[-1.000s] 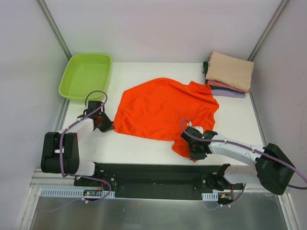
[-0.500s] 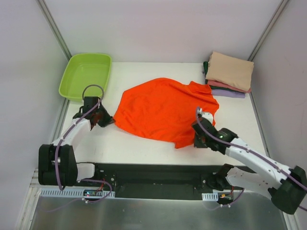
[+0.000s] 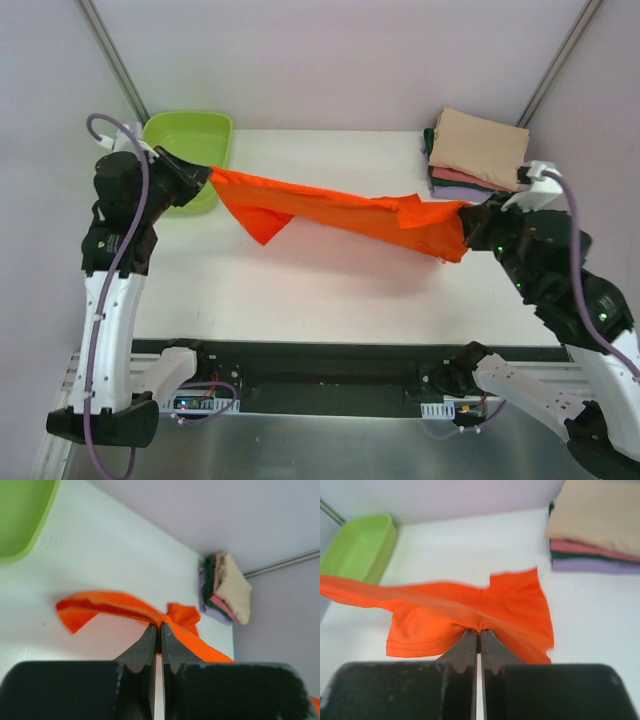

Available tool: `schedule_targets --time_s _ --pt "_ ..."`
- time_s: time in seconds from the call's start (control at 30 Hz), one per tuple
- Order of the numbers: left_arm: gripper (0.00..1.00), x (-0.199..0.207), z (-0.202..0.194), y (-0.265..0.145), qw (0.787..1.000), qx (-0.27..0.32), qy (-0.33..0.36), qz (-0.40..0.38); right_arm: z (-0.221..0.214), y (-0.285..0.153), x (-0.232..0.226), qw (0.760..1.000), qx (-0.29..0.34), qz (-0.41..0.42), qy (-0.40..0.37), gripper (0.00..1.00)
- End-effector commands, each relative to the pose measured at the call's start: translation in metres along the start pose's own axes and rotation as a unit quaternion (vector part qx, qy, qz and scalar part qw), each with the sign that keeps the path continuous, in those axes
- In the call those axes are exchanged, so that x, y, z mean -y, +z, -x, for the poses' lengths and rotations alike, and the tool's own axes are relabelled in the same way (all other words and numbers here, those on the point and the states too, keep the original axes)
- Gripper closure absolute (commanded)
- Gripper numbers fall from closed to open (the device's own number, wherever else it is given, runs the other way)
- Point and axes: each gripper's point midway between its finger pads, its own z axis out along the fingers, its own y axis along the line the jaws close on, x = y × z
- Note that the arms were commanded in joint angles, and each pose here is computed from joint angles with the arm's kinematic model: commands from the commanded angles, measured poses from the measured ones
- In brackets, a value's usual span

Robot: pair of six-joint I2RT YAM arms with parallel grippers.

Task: Fold and stack the t-shirts
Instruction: Flatten out the tshirt

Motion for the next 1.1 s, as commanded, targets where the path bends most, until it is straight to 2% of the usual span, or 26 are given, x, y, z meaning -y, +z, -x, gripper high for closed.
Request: schedule_targets --time_s 0.0,0.27,0.6,0.7,0.8,0.9,1.07 --pt "1.00 0.040 0.032 -0.056 0.998 0.056 0.026 -0.033 0.053 -0.033 -0.006 0.997 0.053 0.037 -0.041 1.00" --pt "1.00 0.108 0.072 -0.143 0.983 0.126 0.066 -0.118 0.115 -0.098 -0.048 0.976 0.109 0.184 -0.044 1.00" --pt "1.00 0.147 0.098 -0.241 0.954 0.227 0.084 -0.176 0.170 -0.174 -0.085 0.929 0.170 0.326 -0.037 0.99" --pt "1.00 0.153 0.099 -0.255 0.948 0.237 0.090 -0.191 0.177 -0.184 -0.091 0.921 0.177 0.345 -0.041 0.99" --pt "1.00 0.149 0.097 -0.253 0.950 0.237 0.090 -0.184 0.180 -0.173 -0.087 0.928 0.181 0.322 -0.040 1.00" --pt "1.00 0.141 0.094 -0.234 0.957 0.219 0.087 -0.167 0.176 -0.148 -0.082 0.942 0.178 0.282 -0.046 1.00" --pt "1.00 0.090 0.077 -0.152 0.984 0.157 0.046 -0.077 0.163 -0.076 -0.065 0.969 0.165 0.167 -0.071 1.00"
